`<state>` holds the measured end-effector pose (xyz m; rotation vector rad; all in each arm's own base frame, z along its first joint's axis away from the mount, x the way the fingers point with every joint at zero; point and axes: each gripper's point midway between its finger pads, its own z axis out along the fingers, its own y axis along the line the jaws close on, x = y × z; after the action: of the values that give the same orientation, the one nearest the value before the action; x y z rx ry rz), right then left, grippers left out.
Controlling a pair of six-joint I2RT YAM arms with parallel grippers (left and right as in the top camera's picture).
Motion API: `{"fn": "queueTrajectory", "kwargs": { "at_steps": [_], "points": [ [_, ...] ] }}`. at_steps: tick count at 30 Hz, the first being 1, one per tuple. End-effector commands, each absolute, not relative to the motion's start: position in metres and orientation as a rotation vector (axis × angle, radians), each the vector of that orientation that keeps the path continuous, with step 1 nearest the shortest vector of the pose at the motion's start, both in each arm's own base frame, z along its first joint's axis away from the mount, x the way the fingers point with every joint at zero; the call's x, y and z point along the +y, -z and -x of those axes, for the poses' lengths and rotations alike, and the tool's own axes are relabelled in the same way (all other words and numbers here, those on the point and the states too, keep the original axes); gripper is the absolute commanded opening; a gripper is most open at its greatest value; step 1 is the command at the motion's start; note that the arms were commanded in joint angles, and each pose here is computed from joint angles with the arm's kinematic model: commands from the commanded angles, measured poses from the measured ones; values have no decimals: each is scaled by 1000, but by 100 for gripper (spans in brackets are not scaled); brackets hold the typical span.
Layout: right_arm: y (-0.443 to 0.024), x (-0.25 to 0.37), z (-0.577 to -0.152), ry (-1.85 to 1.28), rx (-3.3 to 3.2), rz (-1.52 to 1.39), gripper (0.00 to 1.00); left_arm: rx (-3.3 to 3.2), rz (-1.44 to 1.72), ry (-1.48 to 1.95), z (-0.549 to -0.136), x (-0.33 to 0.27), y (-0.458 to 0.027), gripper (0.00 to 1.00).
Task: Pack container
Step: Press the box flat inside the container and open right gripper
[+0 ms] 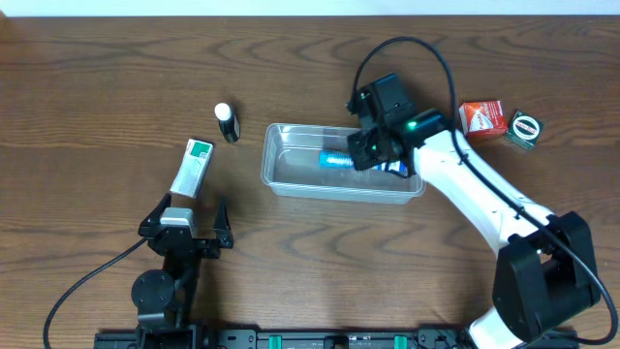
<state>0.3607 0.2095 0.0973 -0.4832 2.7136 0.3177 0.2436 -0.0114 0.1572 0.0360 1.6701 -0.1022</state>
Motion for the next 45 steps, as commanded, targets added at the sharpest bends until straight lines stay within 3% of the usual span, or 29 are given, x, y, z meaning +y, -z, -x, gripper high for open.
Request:
{"fn": "queueTrajectory", "kwargs": {
  "at_steps": [1,17,21,23,26,27,32,34,37,41,45],
  "points": [
    [-98,221,-354,-342,2722,505,1,1712,-42,88,-244,-10,-140,98],
    [-99,229,-351,-389,2721,521,1,1712,-42,88,-244,-10,-140,98],
    [-105,236,-349,-462,2713,533,25,1712,-42,88,-244,-10,-140,98],
    [-112,242,-350,-502,2694,556,48,1712,-41,88,-244,-10,-140,98],
    [-130,261,-347,-626,2618,687,91,1712,-41,88,-244,-10,-140,98],
    [-136,268,-346,-678,2590,727,99,1712,-41,88,-244,-10,-140,98],
    [-164,299,-351,-929,2483,676,99,1712,-42,88,-244,-10,-140,98],
    [-170,306,-353,-949,2454,665,89,1712,-42,88,-244,-10,-140,98],
    [-166,310,-356,-888,2465,633,70,1712,-42,88,-244,-10,-140,98],
    [-153,319,-348,-813,2525,582,31,1712,-42,88,-244,-10,-140,98],
    [-134,326,-344,-710,2602,436,3,1712,-41,88,-244,-10,-140,98]
  ]
}}
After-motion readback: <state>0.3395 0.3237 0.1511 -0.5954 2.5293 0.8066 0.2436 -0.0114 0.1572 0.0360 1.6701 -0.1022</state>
